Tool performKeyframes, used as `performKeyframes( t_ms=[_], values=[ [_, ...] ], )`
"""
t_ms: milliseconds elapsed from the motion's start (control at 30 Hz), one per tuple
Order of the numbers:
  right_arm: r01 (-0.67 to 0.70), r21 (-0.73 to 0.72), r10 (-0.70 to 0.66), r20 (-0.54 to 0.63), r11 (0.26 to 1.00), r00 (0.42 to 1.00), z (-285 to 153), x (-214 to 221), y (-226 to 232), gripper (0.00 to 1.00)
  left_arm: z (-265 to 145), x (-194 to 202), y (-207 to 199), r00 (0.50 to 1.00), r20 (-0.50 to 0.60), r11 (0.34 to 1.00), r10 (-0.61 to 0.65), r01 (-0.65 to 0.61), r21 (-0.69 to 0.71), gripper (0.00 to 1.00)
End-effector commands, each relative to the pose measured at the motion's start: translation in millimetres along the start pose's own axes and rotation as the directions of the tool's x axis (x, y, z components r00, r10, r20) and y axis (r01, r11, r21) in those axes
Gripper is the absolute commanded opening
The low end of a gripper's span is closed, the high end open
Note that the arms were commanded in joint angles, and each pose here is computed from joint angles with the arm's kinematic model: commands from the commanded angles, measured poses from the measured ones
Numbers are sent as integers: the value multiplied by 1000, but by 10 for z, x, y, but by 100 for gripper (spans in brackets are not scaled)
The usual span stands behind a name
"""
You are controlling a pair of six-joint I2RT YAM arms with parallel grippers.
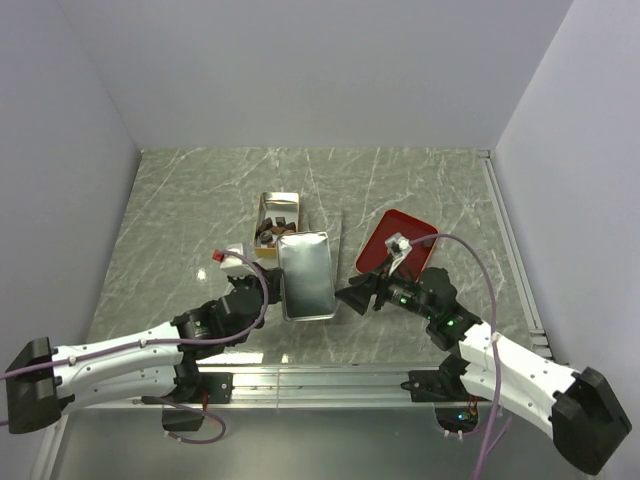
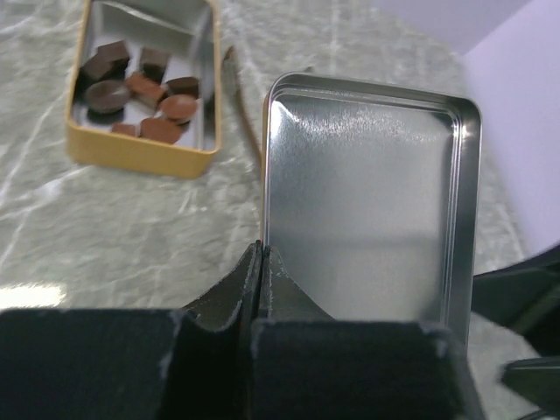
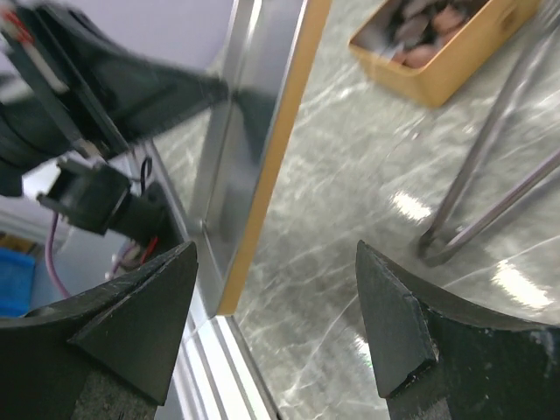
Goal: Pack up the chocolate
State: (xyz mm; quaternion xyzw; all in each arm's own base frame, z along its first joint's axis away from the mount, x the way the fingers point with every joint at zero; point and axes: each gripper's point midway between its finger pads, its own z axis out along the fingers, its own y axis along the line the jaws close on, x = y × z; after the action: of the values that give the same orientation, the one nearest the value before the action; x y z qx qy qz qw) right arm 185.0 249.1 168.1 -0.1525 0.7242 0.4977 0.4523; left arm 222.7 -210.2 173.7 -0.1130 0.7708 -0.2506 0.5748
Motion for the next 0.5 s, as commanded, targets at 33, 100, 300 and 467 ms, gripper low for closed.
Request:
performKeyframes(
  t_ms=[33, 100, 300, 467],
  values=[
    [50, -41, -48, 59, 998, 997, 181, -239, 204, 79, -39, -172, -361, 997, 37, 985, -69, 62, 161, 1],
    [52, -61, -48, 56, 997, 997, 197, -222, 248, 79, -39, -151, -369, 997, 30, 984, -66, 60, 166, 1],
    [84, -82, -79, 60, 993, 995, 248, -220, 353, 77, -81, -109, -367, 997, 20, 976, -78, 72, 204, 1],
    [98, -121, -93, 49, 988, 994, 321, -187, 429, 65, -107, -66, -386, 997, 8, 968, -79, 75, 238, 1]
  ],
)
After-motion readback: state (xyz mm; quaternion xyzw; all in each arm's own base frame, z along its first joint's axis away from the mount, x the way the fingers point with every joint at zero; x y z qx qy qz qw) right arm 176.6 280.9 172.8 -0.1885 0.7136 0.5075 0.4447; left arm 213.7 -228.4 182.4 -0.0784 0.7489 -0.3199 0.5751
